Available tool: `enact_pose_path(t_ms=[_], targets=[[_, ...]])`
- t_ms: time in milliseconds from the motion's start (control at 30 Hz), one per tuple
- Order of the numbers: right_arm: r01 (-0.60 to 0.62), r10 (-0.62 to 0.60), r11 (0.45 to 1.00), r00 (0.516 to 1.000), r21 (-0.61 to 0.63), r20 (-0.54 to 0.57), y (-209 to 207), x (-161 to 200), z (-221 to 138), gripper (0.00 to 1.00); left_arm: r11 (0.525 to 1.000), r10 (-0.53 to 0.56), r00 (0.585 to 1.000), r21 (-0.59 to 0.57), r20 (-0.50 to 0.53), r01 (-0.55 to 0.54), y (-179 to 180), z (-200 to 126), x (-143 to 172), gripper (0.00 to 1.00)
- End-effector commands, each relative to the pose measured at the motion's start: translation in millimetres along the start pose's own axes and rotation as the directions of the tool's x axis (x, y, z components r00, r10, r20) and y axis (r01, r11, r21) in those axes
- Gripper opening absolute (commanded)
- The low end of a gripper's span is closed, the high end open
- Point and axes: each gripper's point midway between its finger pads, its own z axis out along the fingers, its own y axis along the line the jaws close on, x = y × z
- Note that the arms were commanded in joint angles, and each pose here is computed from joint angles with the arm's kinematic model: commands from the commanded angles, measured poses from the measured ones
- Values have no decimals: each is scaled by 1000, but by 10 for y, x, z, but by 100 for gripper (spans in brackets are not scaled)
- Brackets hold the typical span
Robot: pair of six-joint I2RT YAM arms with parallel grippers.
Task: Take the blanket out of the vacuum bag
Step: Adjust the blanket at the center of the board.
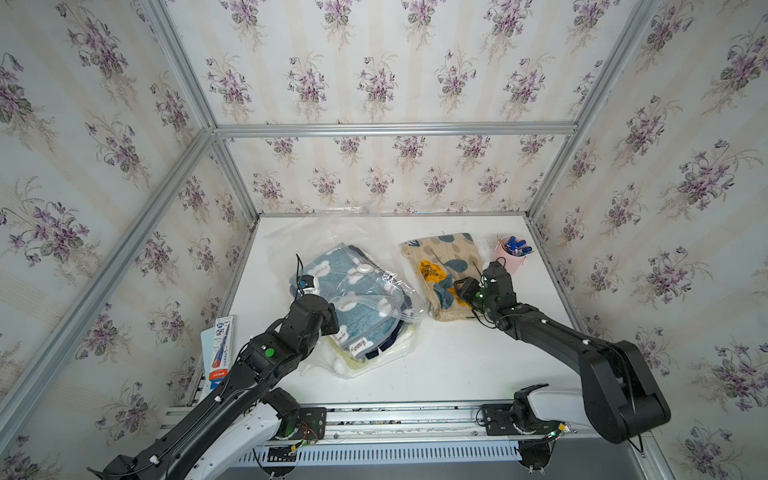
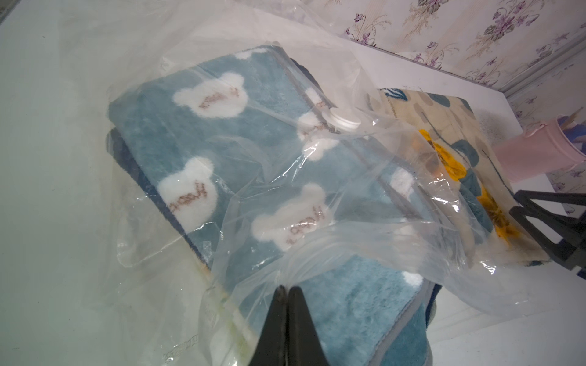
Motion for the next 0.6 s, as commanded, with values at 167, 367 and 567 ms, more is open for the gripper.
enact_pose_path(t_ms=[167,367,567], targets=[[93,-85,995,984,46,-154,-155,372,385,44,997,44,996,69,-75,-39,-70,13,209,15],[175,-173,984,983,33,-56,78,238,-55,48,995,54,991,84,-119,-44,-44,-1,355,23],[192,-239,947,957,-258,-164,613,767,-603,42,986,83,983,156,-166,-57,-179,14,464,33]])
